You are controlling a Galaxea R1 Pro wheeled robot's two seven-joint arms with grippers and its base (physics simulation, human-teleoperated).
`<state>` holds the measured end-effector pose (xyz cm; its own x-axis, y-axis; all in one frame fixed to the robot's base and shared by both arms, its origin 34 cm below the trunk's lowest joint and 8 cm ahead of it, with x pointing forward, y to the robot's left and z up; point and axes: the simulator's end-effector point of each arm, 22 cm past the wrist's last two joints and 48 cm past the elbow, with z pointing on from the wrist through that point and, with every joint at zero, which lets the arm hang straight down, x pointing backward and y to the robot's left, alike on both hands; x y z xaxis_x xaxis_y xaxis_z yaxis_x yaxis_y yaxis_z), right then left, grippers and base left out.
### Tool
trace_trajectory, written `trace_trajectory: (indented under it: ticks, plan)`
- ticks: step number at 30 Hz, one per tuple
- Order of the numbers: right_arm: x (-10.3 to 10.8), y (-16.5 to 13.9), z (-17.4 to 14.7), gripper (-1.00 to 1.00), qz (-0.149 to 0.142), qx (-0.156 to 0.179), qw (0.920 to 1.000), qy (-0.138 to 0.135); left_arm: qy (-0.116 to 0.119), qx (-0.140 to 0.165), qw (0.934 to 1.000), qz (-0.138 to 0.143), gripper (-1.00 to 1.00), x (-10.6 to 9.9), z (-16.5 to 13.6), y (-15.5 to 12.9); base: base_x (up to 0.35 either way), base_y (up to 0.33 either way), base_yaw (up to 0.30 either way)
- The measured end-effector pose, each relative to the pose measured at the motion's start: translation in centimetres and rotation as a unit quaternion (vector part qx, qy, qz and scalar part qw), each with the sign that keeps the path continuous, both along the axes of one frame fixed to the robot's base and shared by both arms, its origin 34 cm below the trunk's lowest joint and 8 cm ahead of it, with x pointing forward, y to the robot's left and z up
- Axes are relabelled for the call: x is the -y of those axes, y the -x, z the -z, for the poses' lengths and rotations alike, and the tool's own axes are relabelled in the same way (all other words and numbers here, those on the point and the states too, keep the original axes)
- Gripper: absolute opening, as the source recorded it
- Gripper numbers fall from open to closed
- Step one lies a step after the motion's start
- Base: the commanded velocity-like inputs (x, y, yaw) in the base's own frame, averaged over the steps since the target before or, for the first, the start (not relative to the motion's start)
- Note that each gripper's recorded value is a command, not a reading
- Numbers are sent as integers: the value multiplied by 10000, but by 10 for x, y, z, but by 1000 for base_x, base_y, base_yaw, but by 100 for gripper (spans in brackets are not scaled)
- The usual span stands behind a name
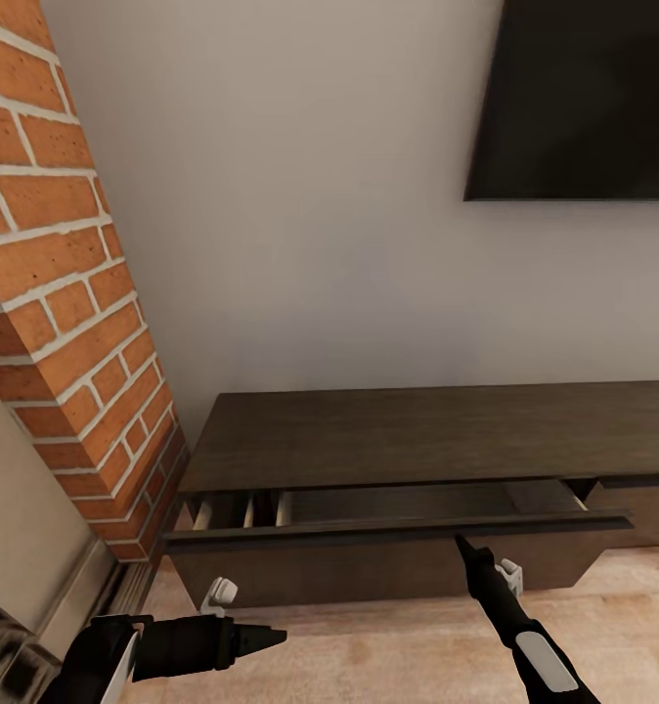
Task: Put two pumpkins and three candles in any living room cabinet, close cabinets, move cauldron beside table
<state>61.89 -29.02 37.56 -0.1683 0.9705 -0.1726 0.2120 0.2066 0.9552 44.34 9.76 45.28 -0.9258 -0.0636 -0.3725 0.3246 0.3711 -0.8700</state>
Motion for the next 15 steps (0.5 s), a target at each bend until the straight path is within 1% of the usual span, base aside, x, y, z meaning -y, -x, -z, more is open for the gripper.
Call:
trace_trajectory:
  ticks: [3, 9, 15]
  plan:
    - [0, 0, 0, -100, 0, 0, 10000, 0, -3, 2, 10000, 1, 100, 0, 0, 0, -19, 0, 0]
    - [0, 0, 0, -100, 9, -3, 10000, -4, -4, 8, 10000, 4, 100, 0, 0, 0, -92, 0, 0]
    - [0, 0, 0, -100, 7, -1, 10000, -4, -11, 10, 10000, 8, 100, 0, 0, 0, -29, 0, 0]
